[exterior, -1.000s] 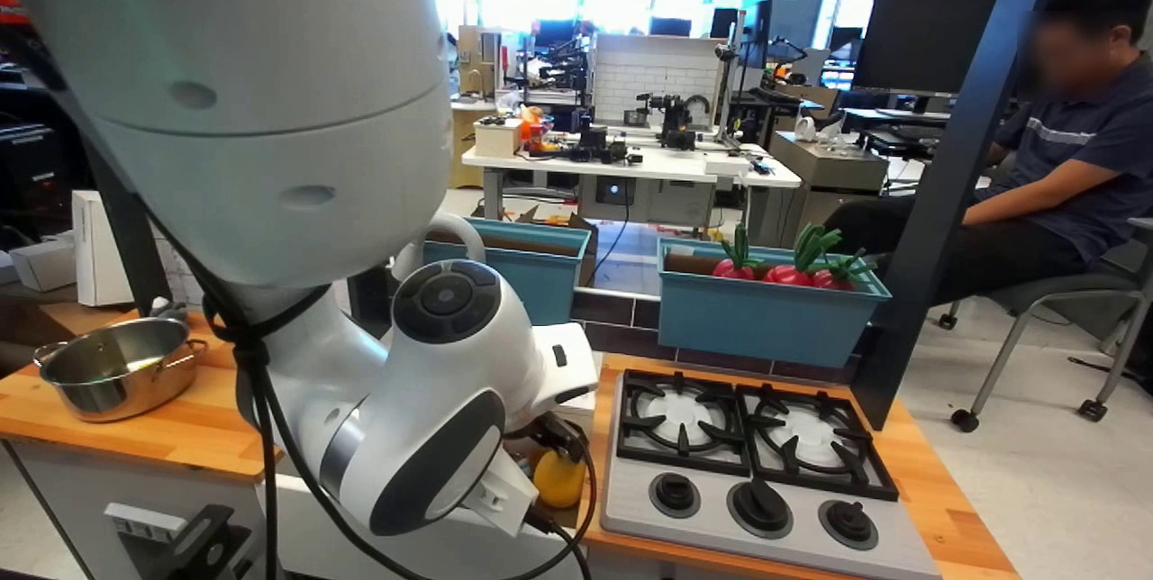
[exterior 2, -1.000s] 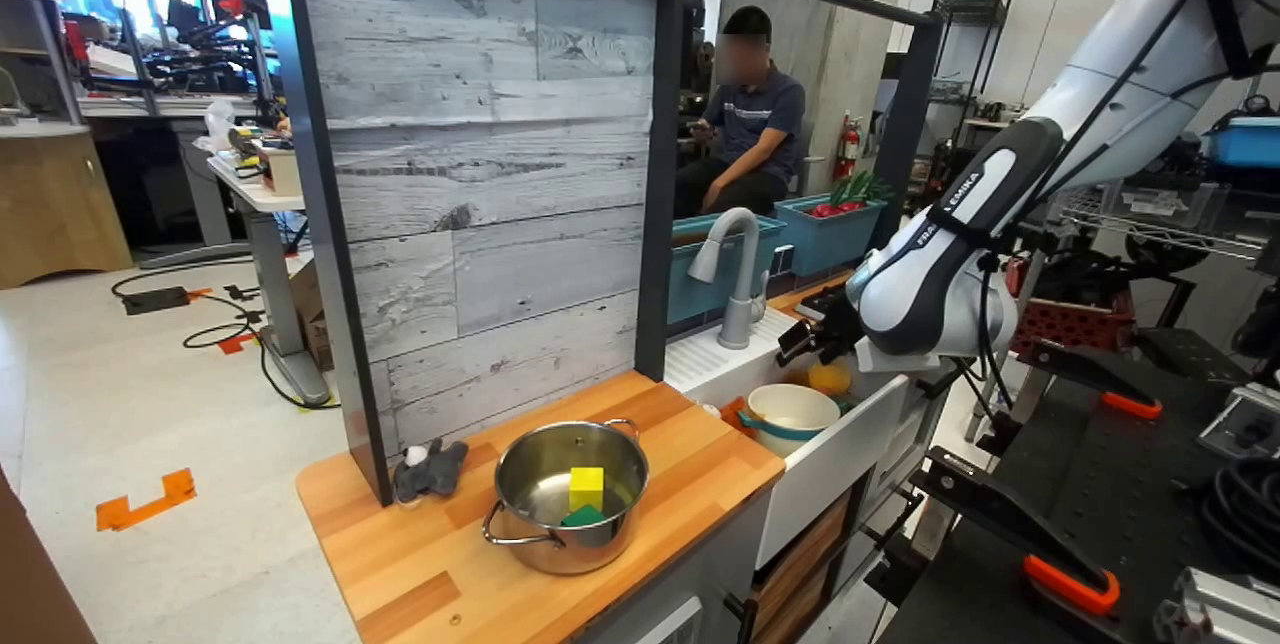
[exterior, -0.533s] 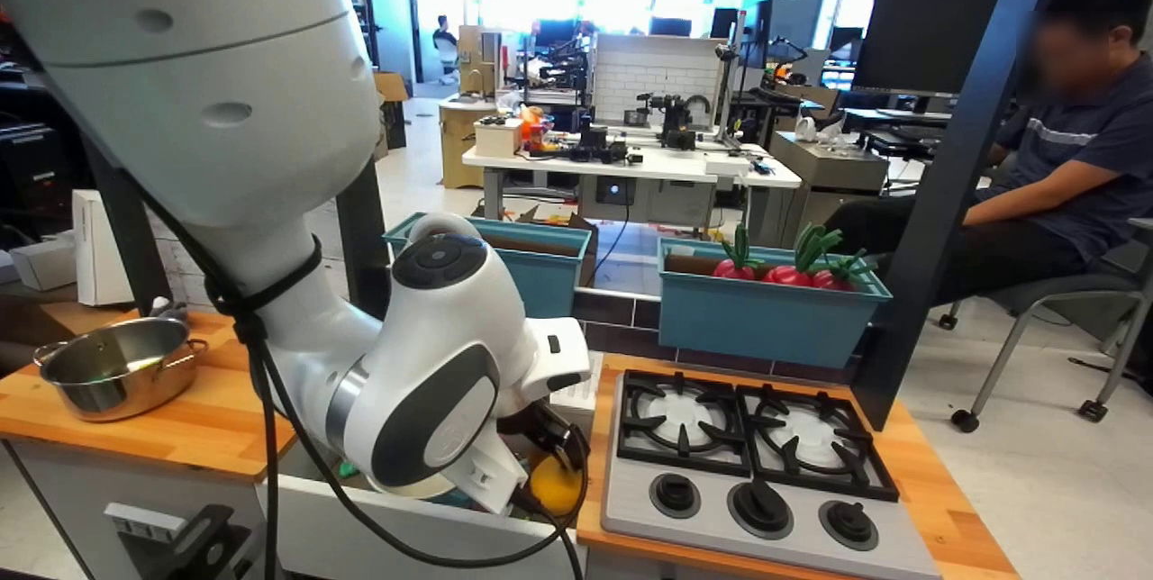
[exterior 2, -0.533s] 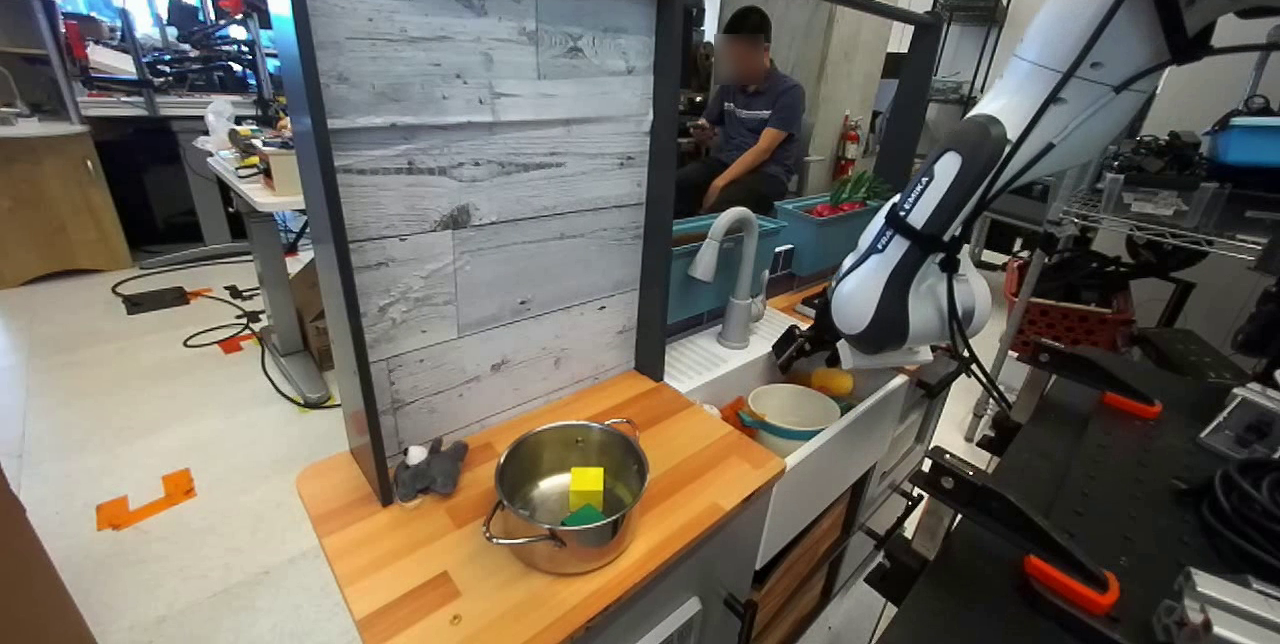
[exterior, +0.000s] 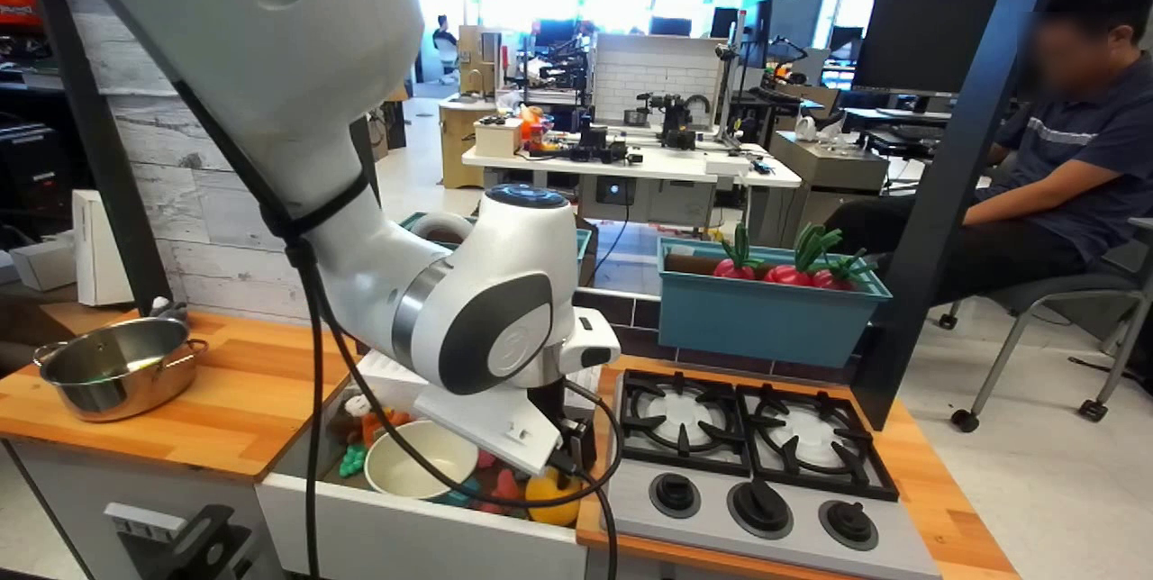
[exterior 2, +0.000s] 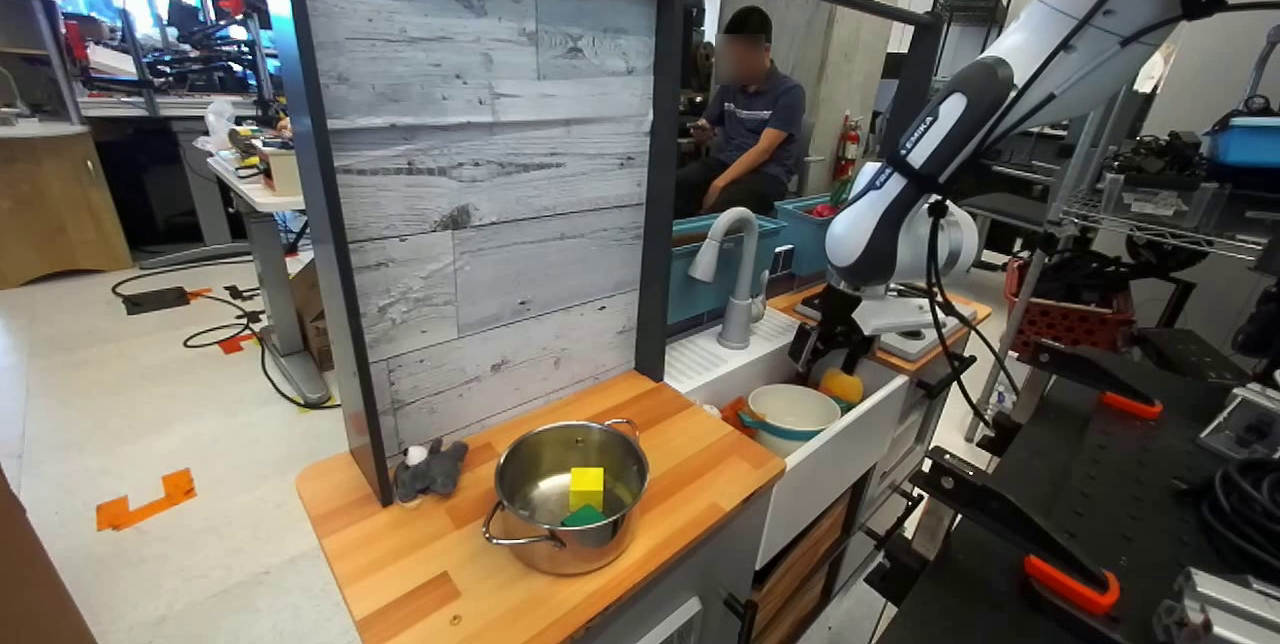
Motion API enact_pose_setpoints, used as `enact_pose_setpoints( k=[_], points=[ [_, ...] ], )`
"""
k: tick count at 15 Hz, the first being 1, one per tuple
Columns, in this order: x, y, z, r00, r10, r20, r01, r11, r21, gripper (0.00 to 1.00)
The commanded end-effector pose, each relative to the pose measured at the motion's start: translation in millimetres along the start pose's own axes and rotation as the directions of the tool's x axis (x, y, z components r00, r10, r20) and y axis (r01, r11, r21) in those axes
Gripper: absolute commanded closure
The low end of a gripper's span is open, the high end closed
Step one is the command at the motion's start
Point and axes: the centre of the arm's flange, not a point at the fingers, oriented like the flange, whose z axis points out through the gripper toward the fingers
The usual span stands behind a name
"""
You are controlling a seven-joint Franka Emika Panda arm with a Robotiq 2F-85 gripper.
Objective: Pick up the yellow plush toy from the sink and put it inside the silver pot on the left side of the counter
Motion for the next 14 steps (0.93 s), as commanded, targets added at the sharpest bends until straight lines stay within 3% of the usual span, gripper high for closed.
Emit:
enact_pose_setpoints(
  k=[1, 6, 12, 13, 14],
  points=[
    [8.2, 14.9, 4.2, 0.984, 0.149, -0.097, -0.146, 0.989, 0.034, 0.00],
    [14.5, 11.4, 7.8, 0.931, 0.274, -0.241, -0.270, 0.962, 0.051, 0.00],
    [17.7, 7.9, 15.7, 0.909, 0.315, -0.272, -0.338, 0.940, -0.041, 0.00],
    [17.8, 6.9, 16.7, 0.906, 0.321, -0.276, -0.348, 0.936, -0.053, 0.25],
    [17.9, 5.9, 17.1, 0.903, 0.326, -0.280, -0.357, 0.932, -0.065, 0.28]
  ],
)
